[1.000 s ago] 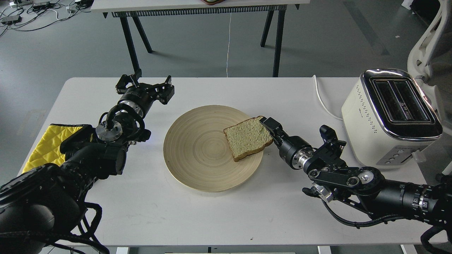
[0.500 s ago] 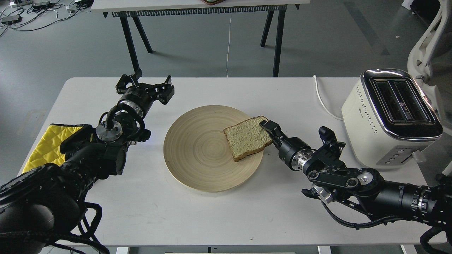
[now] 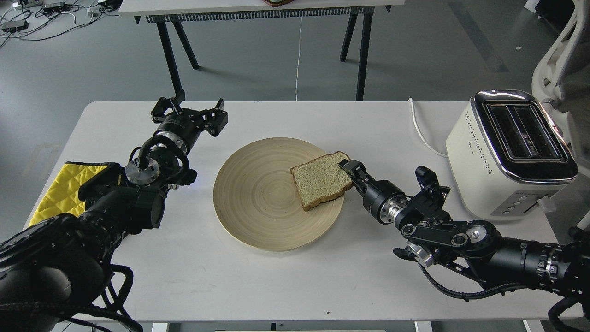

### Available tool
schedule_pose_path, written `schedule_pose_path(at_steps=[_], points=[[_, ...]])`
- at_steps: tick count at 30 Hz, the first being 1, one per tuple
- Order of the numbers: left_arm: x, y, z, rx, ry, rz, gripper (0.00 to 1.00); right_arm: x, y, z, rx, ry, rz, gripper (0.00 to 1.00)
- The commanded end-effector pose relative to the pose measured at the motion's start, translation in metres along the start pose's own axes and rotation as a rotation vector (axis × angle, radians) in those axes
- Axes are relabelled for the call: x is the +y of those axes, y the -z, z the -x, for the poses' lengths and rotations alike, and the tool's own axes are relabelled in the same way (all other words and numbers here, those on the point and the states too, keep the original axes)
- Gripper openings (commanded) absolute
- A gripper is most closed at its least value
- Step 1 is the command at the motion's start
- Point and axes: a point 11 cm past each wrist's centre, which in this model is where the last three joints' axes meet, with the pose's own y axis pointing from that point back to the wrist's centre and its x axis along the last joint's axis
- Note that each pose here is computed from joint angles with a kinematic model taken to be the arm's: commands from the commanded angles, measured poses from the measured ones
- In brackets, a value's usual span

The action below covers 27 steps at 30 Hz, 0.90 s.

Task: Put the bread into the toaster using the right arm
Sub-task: 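Close the right gripper on the bread slice edge, then lift the bread slice off the plate with the right gripper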

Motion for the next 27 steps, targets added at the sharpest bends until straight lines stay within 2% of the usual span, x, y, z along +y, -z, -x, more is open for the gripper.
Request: schedule_pose_path(at_steps=[1,5,18,23,27], points=[[0.000,0.000,0.000,-0.001,0.000,0.000,1.00,0.000,0.000,0.000,0.000,0.001,0.000,0.23],[0.000,0.000,0.000,0.001,0.000,0.000,1.00,0.000,0.003,0.001,-0.003,0.005,-0.006,0.17],[0.000,0.000,0.000,-0.001,0.000,-0.001,1.00,-0.002,0.025,0.000,-0.014,-0.015,-0.060,0.15],[0.000,0.000,0.000,0.001,0.000,0.000,1.00,-0.009,0.066,-0.017,-0.074,-0.071,-0.152,0.14],[0.000,0.000,0.000,0.001,0.000,0.000,1.00,-0.007,0.108,-0.062,-0.046,-0.136,-0.239,0.13]])
